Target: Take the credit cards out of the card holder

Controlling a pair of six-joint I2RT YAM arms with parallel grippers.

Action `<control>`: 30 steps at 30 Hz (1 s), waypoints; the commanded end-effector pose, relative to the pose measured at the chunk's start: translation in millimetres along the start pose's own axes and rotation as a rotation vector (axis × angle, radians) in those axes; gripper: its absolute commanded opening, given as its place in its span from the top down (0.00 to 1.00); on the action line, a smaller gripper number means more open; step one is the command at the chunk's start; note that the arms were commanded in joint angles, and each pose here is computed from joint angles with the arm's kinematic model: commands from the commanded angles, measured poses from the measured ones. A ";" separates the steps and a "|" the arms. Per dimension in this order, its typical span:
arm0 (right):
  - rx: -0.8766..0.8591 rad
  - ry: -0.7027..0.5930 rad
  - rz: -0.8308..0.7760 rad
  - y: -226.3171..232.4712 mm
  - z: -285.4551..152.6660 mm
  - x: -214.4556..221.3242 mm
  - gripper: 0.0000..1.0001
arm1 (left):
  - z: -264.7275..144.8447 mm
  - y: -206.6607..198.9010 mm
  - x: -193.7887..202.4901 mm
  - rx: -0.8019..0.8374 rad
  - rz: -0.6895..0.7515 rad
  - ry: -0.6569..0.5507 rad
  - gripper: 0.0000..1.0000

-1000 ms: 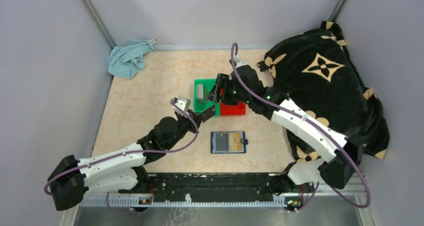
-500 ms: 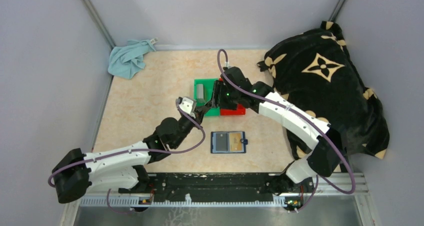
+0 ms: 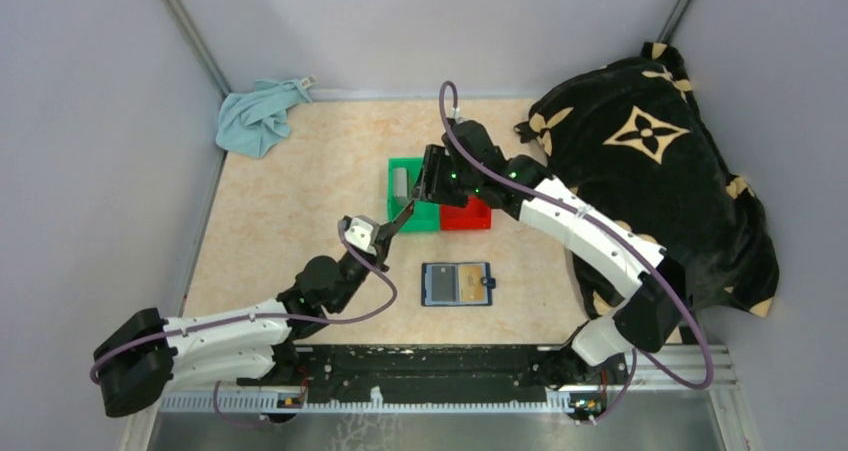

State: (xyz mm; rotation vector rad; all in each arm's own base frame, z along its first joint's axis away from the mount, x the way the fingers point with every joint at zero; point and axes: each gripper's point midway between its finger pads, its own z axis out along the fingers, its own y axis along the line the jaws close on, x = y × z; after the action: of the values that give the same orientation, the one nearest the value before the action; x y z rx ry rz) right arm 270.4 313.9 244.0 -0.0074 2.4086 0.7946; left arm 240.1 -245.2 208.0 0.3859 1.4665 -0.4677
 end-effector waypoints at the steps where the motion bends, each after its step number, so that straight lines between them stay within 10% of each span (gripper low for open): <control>1: -0.064 -0.048 0.015 17.8 0.1 -19.7 0.50 | -5.2 1.4 -7.0 0.021 0.060 -0.099 1.00; 19: -0.048 0.020 0.029 11.9 37.2 -5.1 0.50 | -2.1 -18.1 -16.4 0.128 0.274 -0.228 1.00; 30: -0.028 0.026 0.036 8.4 39.4 -3.8 1.00 | -4.0 -10.6 -11.8 0.068 0.300 -0.194 1.00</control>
State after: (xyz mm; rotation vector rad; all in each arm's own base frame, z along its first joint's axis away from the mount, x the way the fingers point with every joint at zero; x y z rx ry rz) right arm 283.4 338.7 204.3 0.0150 2.4924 0.8248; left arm 228.9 -257.5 209.3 0.6368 1.1975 -0.3319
